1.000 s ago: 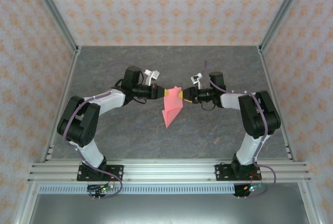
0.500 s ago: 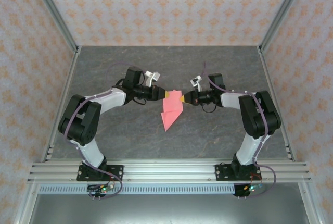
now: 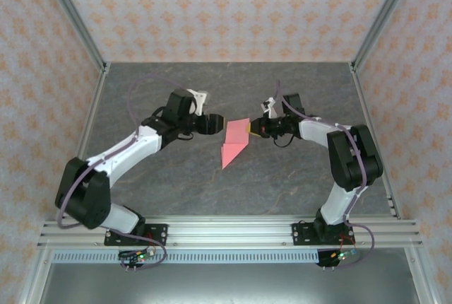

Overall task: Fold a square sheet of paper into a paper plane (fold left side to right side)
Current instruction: Fold the wing for the fifth time at the center of the table.

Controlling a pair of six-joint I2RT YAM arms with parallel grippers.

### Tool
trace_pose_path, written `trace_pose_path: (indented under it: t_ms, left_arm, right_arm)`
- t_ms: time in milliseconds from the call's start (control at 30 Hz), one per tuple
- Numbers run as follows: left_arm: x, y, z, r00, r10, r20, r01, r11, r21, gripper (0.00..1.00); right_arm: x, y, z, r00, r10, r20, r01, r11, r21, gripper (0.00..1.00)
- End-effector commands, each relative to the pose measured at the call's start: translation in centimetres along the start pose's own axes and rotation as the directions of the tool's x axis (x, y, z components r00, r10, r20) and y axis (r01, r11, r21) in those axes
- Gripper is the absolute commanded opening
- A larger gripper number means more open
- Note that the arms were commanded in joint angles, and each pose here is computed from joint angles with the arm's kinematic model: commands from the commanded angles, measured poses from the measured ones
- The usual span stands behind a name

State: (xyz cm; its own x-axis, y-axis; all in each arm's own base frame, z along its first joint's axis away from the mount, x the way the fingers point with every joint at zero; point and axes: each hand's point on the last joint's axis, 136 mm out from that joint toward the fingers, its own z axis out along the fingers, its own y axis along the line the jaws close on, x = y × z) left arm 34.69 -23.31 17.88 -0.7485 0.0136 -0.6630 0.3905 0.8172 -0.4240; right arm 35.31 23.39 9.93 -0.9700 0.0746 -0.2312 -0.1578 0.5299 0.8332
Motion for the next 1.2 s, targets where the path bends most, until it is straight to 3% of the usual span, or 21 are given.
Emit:
trace_pose_path:
  t_ms: [0, 200, 400, 733, 1167]
  left_arm:
    - [4.4, 0.2, -0.4, 0.984, 0.126, -0.124, -0.142, 0.981, -0.131, 0.71]
    - [8.9, -2.9, 1.3, 0.921, 0.282, -0.270, -0.333, 0.928, -0.167, 0.71]
    - [10.4, -4.1, 4.6, 0.869, 0.350, -0.349, -0.440, 0.870, -0.223, 0.71]
    - [11.1, -2.5, 7.8, 0.849, 0.325, -0.416, -0.473, 0.819, -0.325, 0.69]
    - [11.8, -1.5, 9.2, 0.836, 0.316, -0.449, -0.495, 0.789, -0.365, 0.55]
  right_arm:
    - [-0.9, -1.3, 0.1, 0.995, 0.098, 0.006, -0.098, 0.989, 0.108, 0.00]
    - [-1.2, -1.2, 0.7, 0.982, 0.182, -0.047, -0.175, 0.978, 0.117, 0.00]
    - [-0.6, -1.6, 1.2, 0.974, 0.211, -0.079, -0.200, 0.971, 0.133, 0.00]
    - [-0.3, -2.2, 1.5, 0.968, 0.234, -0.090, -0.220, 0.965, 0.142, 0.01]
    - [0.0, -2.5, 1.9, 0.963, 0.243, -0.113, -0.226, 0.963, 0.146, 0.00]
